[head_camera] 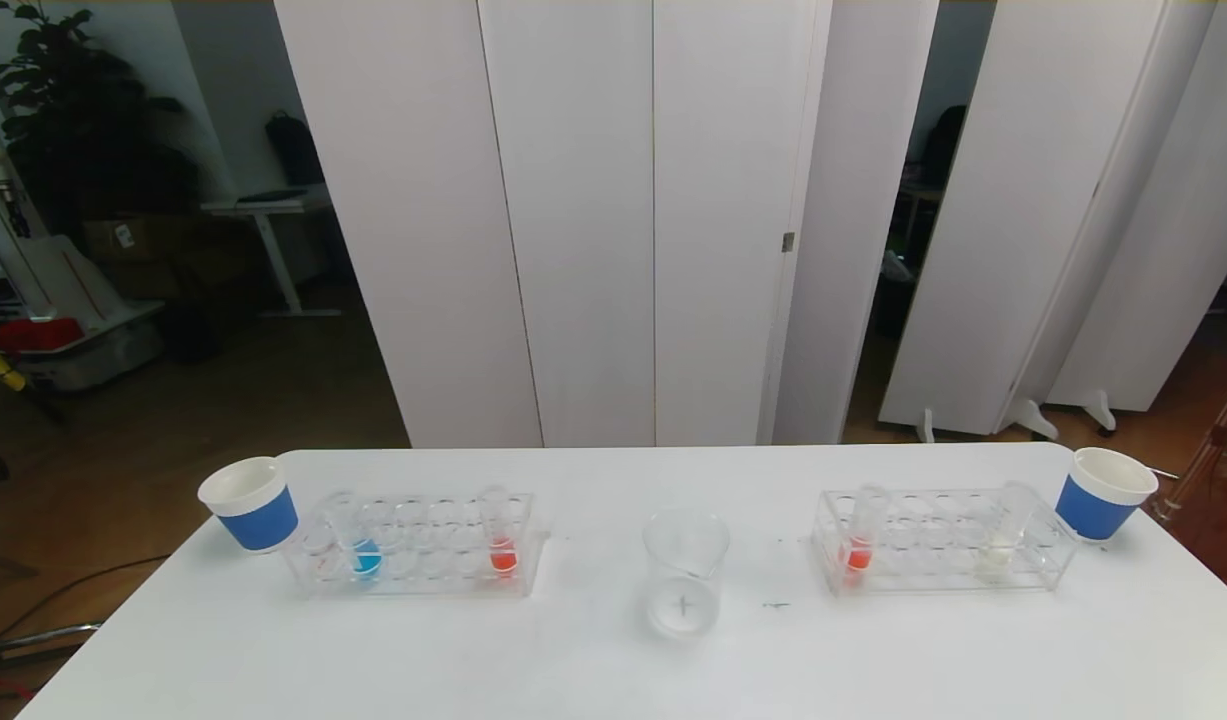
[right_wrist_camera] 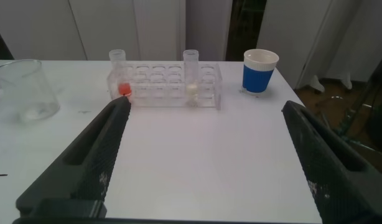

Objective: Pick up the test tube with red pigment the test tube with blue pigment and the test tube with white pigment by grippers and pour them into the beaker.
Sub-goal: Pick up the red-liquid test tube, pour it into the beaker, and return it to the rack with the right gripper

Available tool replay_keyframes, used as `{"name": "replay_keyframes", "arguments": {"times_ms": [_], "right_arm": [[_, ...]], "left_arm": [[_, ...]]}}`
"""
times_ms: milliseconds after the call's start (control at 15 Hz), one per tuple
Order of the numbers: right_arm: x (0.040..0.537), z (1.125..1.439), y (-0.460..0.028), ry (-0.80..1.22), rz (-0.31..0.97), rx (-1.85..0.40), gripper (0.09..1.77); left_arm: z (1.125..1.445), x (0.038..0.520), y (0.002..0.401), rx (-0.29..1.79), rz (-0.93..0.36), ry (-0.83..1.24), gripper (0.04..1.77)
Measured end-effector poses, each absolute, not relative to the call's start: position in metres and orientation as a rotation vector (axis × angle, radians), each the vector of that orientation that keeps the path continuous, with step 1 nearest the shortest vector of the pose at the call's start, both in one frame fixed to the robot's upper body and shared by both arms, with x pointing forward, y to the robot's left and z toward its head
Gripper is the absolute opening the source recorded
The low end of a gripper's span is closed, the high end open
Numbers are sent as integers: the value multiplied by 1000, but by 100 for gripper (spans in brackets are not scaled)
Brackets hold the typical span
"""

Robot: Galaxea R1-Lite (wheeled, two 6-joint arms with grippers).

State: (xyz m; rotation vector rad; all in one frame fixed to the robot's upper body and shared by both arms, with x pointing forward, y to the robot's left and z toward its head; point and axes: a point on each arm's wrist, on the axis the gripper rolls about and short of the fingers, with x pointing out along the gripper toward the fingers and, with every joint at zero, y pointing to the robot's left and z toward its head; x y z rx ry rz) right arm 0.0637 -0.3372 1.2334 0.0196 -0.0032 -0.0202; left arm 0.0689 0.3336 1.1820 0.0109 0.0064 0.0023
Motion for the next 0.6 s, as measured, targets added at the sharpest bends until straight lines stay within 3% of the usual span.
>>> {"name": "replay_keyframes", "arguments": {"times_ms": [600], "right_arm": [[109,1307,-337,15,-7,16,175]], "left_arm": [[1182,69,334,10,3,7,175]]}}
